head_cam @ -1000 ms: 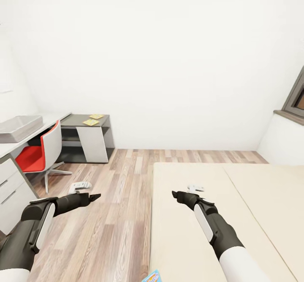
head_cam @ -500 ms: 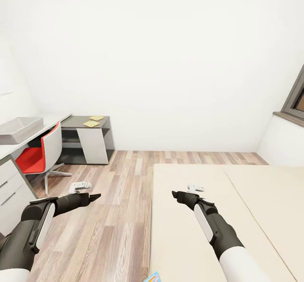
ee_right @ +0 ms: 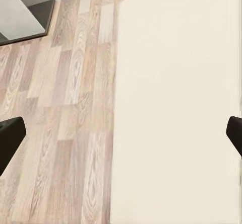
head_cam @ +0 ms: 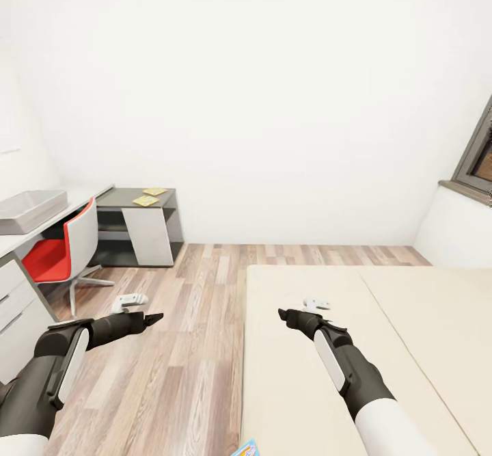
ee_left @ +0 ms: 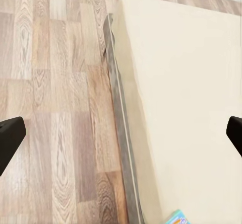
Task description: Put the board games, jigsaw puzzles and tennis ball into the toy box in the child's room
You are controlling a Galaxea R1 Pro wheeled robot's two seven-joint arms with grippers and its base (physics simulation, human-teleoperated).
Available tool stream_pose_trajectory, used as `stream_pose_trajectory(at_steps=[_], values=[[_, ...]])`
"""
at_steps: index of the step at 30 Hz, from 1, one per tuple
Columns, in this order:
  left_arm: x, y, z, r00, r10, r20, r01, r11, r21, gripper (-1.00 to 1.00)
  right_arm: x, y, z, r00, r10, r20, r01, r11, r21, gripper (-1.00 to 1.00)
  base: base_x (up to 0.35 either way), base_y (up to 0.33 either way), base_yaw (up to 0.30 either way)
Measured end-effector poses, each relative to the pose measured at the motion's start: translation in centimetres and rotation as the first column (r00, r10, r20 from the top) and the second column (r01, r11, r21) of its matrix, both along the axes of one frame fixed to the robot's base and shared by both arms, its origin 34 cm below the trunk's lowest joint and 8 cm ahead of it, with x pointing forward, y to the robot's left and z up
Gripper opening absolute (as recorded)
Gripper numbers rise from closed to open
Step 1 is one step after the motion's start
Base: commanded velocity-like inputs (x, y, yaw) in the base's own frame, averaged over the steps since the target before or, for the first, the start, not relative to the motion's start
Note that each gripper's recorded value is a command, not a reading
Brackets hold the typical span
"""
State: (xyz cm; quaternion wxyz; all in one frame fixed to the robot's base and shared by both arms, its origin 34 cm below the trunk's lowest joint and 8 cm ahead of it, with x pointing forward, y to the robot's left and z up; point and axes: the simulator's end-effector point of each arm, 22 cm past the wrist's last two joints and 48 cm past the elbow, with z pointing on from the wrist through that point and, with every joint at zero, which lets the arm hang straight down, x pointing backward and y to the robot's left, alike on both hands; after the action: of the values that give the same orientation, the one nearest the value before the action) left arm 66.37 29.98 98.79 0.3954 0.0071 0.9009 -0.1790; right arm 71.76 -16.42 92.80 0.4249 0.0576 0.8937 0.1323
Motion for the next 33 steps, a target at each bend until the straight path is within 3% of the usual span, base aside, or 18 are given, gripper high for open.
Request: stream_pose_trajectory(at_steps=[8,33], values=[[0.0,0.0,0.19,1.0,0.0,0.003,0.0,1.0,-0.001,1.0,0.03,0.0,0.2,1.0,0.0,0.003,0.0,1.0,0.001,1.0,0.0,0.0,-0.145],[0.02,-0.11,0.34,1.0,-0.004,0.008,0.004,1.0,-0.004,1.0,0.03,0.01,0.23,1.0,0.0,0.004,0.0,1.0,0.001,1.0,0.0,0.0,-0.006]])
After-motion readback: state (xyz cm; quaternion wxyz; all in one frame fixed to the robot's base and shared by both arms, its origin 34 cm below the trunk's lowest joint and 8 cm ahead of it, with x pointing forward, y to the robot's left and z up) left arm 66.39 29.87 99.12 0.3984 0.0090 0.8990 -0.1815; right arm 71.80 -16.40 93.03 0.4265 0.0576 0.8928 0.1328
